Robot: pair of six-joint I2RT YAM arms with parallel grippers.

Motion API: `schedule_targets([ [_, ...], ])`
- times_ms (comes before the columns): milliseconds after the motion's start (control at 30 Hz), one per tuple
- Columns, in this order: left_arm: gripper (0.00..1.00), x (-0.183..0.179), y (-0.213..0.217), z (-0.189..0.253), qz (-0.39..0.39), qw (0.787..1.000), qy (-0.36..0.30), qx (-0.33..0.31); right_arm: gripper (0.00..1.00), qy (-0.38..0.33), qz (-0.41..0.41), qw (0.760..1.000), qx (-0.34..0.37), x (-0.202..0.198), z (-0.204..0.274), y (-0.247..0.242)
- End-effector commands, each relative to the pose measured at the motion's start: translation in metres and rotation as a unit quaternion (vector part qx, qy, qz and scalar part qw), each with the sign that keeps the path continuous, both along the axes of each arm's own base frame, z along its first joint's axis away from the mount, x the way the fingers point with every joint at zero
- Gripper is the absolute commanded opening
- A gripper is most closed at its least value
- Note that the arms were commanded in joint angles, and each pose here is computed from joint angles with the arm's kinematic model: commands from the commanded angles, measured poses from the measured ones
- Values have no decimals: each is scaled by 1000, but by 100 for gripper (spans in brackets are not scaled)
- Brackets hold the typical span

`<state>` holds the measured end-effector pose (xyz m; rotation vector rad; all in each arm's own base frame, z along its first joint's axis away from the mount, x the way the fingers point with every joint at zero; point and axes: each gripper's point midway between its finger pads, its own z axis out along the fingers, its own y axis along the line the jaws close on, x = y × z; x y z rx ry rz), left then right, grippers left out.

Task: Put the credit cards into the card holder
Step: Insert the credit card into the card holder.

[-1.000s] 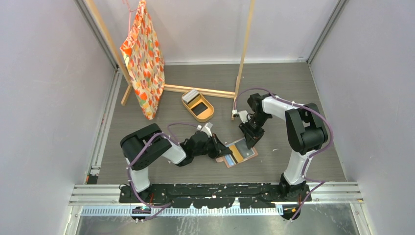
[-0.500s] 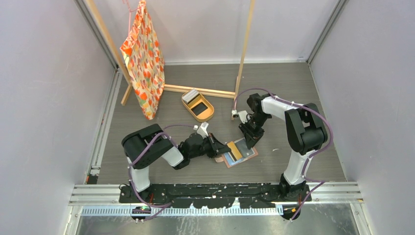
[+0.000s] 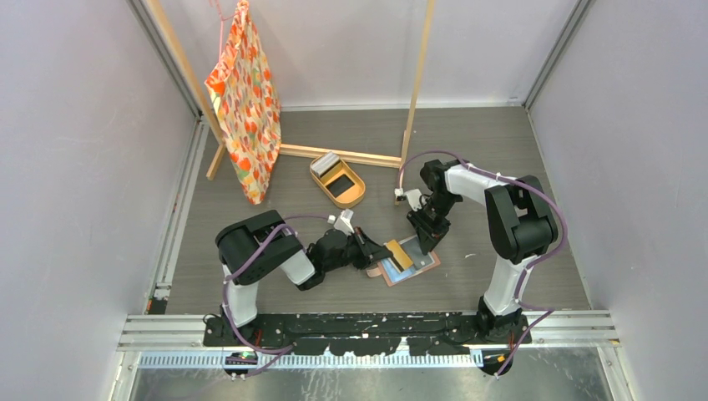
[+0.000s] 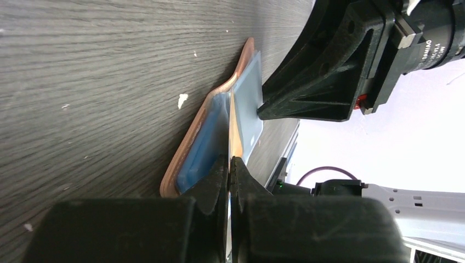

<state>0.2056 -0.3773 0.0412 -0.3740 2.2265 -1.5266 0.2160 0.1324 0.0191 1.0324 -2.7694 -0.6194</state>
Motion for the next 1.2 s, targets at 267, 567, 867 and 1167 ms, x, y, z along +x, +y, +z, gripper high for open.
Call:
schedule_targets([
  [267,0,9,-2,-1,10,999,-17,26,28,-11,2,1000,2,7,5,5],
  [567,0,5,-11,-3,-1,999,-19,27,28,-8,1,1000,4,6,5,6],
  [867,1,-5,-19,-5,-19,1000,-7,18,28,-8,3,1000,4,6,5,7],
  [1167,1,-11,-26,-10,-28,1000,13,3,28,-8,3,1000,4,6,5,7],
])
